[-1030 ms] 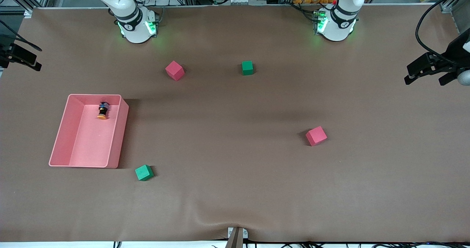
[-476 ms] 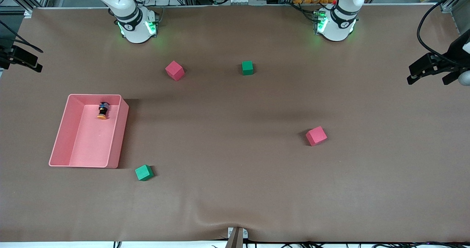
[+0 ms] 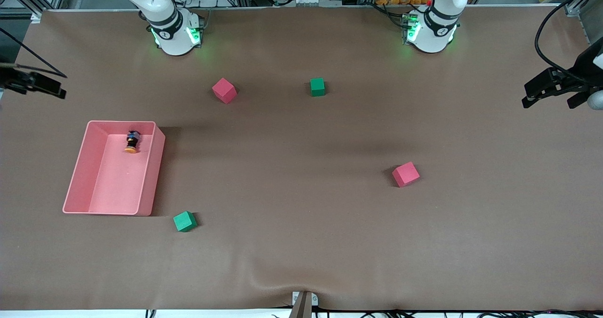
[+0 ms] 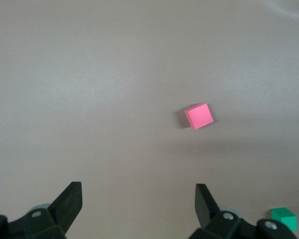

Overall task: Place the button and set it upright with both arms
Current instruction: 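Reach the right gripper down into the pink tray over the button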

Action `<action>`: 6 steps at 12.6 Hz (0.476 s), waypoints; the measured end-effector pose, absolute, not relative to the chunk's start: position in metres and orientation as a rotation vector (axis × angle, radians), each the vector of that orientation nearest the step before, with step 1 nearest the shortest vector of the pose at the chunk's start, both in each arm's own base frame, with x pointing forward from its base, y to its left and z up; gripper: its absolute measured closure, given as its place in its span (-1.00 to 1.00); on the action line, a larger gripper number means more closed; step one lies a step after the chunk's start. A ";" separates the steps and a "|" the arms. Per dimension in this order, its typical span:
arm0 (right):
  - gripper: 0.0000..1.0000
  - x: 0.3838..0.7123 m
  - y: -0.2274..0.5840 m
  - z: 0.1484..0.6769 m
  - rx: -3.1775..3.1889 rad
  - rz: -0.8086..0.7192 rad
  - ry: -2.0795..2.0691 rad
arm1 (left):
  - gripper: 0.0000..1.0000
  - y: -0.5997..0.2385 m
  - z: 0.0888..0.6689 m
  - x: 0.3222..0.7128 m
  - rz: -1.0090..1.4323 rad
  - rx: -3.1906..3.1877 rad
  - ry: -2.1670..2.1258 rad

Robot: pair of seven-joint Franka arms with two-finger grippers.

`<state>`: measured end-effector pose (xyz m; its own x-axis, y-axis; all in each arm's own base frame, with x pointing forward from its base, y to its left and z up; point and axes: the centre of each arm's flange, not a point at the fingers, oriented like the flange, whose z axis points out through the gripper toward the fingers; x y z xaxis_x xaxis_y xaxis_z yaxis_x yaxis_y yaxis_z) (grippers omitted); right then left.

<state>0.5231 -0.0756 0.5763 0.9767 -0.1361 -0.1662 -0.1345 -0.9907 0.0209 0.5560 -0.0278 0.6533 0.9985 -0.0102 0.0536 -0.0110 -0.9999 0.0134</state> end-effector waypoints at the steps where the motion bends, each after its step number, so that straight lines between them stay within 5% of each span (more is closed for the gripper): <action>1: -1.00 0.525 -0.079 0.559 3.113 -0.270 -0.220 | -1.00 -0.028 0.653 0.556 0.080 3.127 -0.016; 6: -1.00 0.524 -0.096 0.450 3.125 -0.296 -0.122 | -1.00 -0.027 0.652 0.556 0.072 3.127 -0.015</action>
